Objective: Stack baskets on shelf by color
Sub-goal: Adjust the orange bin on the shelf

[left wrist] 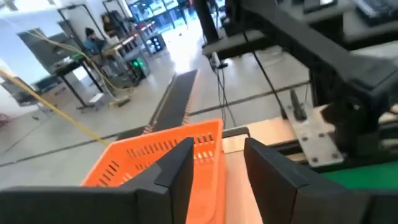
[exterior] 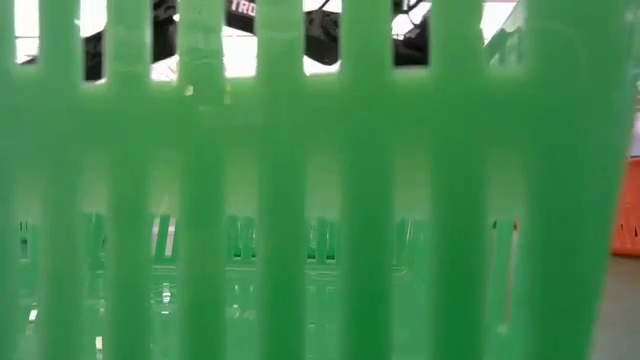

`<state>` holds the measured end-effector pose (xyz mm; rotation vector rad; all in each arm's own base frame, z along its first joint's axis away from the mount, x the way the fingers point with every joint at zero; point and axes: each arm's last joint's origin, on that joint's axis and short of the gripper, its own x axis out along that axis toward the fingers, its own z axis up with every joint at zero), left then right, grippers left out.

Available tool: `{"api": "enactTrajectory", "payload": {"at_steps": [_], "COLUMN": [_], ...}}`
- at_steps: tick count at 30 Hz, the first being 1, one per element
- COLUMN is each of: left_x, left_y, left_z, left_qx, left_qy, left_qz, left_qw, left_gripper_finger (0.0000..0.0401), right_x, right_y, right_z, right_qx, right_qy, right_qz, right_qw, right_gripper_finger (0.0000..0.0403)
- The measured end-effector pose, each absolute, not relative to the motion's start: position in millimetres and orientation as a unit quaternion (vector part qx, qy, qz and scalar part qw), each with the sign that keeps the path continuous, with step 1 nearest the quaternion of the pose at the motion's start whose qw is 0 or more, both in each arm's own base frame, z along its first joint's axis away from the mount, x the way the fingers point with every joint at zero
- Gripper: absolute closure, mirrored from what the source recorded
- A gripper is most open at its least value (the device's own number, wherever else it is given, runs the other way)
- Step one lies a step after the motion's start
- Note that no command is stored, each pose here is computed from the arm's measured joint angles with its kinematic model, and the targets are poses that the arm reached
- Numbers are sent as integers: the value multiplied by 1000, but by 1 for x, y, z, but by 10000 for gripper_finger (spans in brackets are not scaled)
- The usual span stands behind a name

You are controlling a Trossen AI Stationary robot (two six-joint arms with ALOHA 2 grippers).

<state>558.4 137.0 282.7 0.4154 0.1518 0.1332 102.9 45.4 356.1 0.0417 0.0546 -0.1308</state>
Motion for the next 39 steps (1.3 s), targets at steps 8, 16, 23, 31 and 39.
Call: {"api": "enactTrajectory", "payload": {"at_steps": [8, 16, 23, 31, 39], "left_x": [557, 553, 518, 464, 397], "left_y": [141, 135, 104, 59, 36], "left_z": [284, 269, 331, 379, 322], "left_qx": [186, 179, 178, 163, 123], "left_qy": [82, 172, 225, 223, 180], "left_qz": [118, 100, 93, 113, 146], "left_qw": [972, 964, 953, 954, 965], "left_gripper_finger": [256, 256, 256, 256, 256], "right_x": [102, 100, 100, 123, 143], "right_y": [43, 40, 28, 21, -1], "right_z": [356, 347, 332, 323, 363], "right_qx": [-1, -34, -79, -125, -144], "right_qy": [26, 65, 118, 204, 310], "right_qz": [-97, -131, -271, -253, -277], "right_qw": [995, 989, 952, 937, 898], "right_gripper_finger": [319, 319, 319, 319, 318]}}
